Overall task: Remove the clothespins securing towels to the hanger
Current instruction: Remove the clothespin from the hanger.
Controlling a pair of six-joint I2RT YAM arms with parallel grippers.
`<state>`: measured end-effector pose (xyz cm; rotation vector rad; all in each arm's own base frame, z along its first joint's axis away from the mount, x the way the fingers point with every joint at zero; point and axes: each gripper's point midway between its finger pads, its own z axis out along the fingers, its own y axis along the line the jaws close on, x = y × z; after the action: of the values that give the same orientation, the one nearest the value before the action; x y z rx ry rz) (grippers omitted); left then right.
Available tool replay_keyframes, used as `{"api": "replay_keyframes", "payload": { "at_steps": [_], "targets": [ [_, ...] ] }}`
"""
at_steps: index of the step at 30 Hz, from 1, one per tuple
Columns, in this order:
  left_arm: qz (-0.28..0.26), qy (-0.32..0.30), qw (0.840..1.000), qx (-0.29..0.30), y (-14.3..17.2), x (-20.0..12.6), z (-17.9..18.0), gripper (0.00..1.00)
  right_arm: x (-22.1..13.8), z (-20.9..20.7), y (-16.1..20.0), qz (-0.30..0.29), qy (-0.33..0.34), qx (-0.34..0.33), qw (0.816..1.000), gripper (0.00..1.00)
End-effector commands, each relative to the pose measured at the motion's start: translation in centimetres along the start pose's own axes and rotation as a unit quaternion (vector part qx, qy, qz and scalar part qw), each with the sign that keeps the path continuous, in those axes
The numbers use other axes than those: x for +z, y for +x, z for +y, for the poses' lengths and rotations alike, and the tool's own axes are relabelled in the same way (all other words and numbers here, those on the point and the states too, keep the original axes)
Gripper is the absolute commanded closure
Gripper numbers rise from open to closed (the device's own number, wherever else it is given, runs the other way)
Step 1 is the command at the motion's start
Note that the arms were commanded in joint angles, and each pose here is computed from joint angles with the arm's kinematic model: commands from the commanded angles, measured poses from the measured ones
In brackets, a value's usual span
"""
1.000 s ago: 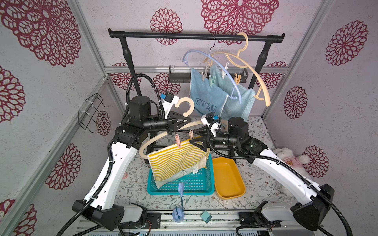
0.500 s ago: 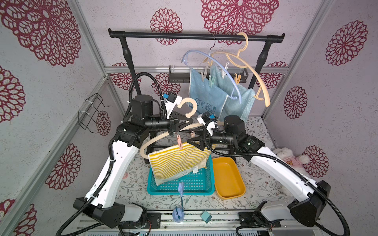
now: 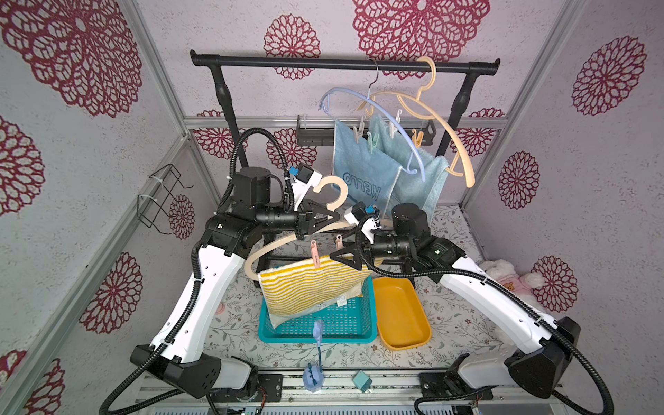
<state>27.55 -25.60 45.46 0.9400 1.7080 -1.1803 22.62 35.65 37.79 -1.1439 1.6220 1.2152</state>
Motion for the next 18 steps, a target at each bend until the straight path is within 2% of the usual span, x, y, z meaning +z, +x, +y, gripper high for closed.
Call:
{"api": "replay_keyframes", "payload": {
  "at_steps": [1, 18],
  "targets": [
    [-0.002, 0.031, 0.999, 0.024, -0.5, -0.3, -1.8, 1.0, -0.7, 1.4, -1.8, -0.019, -0.033, -0.027, 0.999, 0.41],
    [0.012, 0.051, 0.998, 0.027, 0.2, -0.1, -2.6, 1.0, -1.7, 1.6, -2.0, -0.023, -0.085, -0.008, 0.996, 0.49]
  ]
}}
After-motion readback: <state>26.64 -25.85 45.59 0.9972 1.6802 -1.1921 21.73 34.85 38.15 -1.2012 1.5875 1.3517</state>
